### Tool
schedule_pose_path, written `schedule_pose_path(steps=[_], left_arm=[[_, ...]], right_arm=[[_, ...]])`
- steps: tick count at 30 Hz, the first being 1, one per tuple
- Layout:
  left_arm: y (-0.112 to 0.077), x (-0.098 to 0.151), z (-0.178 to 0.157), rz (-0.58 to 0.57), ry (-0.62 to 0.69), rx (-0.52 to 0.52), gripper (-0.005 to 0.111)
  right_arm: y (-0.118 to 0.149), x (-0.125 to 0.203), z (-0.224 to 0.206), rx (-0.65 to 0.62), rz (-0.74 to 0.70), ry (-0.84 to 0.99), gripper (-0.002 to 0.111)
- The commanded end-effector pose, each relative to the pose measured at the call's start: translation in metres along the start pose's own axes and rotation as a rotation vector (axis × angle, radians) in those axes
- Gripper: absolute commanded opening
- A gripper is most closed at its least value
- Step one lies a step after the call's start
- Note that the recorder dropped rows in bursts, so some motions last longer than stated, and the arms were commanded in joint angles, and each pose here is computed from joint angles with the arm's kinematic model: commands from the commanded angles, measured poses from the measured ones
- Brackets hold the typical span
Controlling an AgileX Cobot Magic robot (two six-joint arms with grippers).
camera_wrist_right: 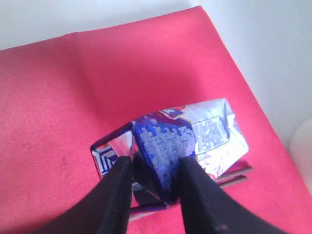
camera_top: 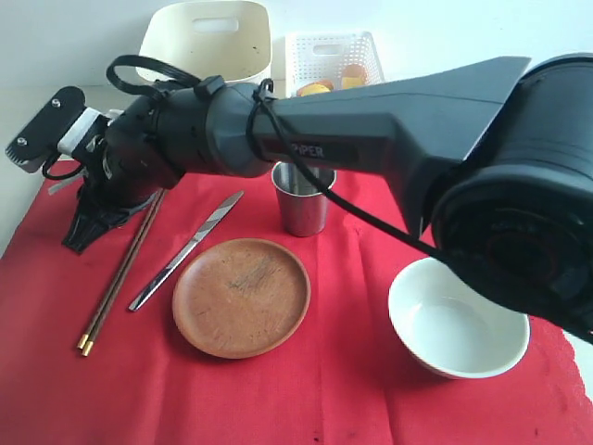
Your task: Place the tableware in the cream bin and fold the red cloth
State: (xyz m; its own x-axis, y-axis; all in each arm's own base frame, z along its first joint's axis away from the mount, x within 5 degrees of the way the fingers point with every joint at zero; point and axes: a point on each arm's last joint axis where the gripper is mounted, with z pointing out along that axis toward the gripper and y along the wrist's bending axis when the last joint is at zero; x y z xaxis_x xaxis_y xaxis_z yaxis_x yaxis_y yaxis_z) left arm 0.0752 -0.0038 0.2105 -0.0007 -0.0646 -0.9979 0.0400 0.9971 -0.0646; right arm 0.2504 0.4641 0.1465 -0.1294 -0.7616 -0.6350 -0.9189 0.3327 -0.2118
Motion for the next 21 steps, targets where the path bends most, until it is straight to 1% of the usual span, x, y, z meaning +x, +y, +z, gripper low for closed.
schedule_pose_path(steps=[1, 4, 6, 11, 15, 18, 21], left_arm=[[0.0, -0.001, 0.0, -0.001, -0.005, -0.003, 0.001], [0.0, -0.001, 0.0, -0.001, -0.005, -0.003, 0.001], [0.0, -0.001, 0.0, -0.001, -0.005, -0.003, 0.001], [0.0, -0.001, 0.0, -0.001, -0.005, -0.003, 0.001], [0.0, -0.001, 0.0, -0.001, -0.005, -0.003, 0.001], [0.0, -0.001, 0.0, -0.001, -0.005, -0.003, 0.001], [0.0, -0.001, 0.0, -0.001, -0.005, -0.003, 0.001]], right_arm=[[-0.022, -0.008, -0.02, 0.05, -0.011, 0.008, 0.0], [-0.029, -0.002, -0.022, 0.087, -0.07, 0.076, 0.0], [-0.03, 0.0, -0.022, 0.091, -0.072, 0.096, 0.0], [-0.031, -0.003, -0.027, 0.096, -0.075, 0.084, 0.0], [-0.035, -0.012, -0.042, 0.11, -0.078, 0.068, 0.0], [-0.037, -0.015, -0.054, 0.113, -0.066, 0.089, 0.0], [-0.038, -0.009, -0.059, 0.113, 0.002, 0.164, 0.0]])
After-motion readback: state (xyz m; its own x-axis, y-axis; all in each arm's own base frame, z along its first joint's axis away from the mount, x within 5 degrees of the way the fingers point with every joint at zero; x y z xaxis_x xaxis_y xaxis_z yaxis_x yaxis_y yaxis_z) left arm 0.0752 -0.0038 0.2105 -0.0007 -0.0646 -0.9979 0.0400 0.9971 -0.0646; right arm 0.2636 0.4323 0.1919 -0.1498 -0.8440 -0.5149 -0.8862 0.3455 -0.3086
